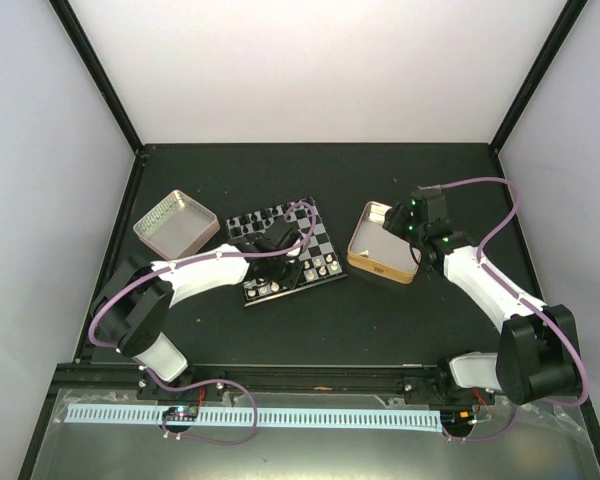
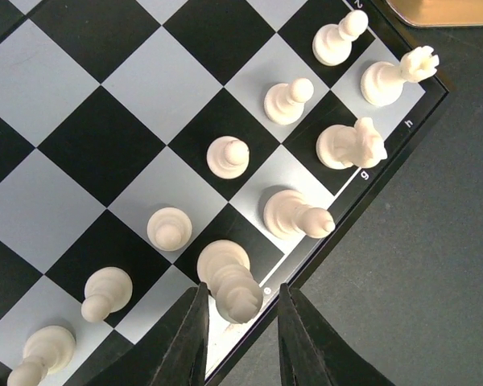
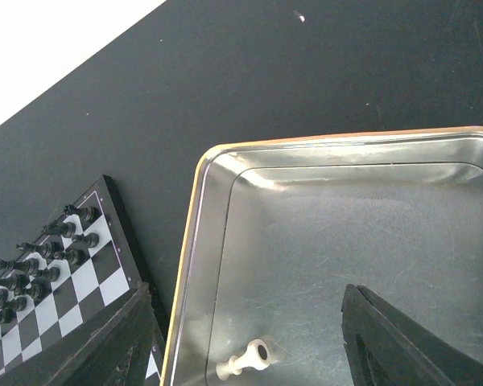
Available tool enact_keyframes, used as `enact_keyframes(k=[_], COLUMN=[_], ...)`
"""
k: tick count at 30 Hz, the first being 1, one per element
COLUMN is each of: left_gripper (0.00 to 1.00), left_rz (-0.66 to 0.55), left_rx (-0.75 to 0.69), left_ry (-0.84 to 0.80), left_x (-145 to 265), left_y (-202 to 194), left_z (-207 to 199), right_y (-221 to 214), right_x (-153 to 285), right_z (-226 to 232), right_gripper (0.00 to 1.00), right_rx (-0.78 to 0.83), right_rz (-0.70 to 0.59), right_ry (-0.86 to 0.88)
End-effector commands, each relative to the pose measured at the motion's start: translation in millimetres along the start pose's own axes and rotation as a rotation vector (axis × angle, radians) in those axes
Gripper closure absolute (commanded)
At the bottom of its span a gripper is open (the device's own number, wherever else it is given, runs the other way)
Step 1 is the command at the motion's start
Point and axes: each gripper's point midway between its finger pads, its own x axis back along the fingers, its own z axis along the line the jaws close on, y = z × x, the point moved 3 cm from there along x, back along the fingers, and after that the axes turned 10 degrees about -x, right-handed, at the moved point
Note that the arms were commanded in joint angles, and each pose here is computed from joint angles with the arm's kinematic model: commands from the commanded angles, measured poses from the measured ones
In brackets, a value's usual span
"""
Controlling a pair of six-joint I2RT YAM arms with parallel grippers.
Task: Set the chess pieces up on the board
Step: Adjust the chess piece on the chessboard.
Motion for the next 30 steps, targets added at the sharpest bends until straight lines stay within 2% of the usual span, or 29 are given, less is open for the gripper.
enact_keyframes(k=[1,9,15,25,30], left_gripper=[0.75,0.77,0.85,0.91,0.91], left_rz=[-0.05,-0.057,-0.043,-0.018,-0.01], left_rx=[-0.016,-0.018,-0.022,-0.02,-0.017], left_ry=[-0.003,0.004,-0.008,-0.044,-0.043], left_x=[4,3,1,-1,-2], left_y=[21,23,20,12,9], left_z=[0,1,0,-5,-4], right_y=[8,8,8,7,6], right_x=[1,0,0,-3,-3], right_z=[9,10,11,11,11], right_gripper=[0.36,0.36,0.36,0.36,0.36], right_rx=[-0.003,-0.002,0.0,-0.002,-0.001], right_rz=[-0.014,-0.008,-0.009,0.001,0.004], right_ry=[0.024,0.029,0.03,0.035,0.037])
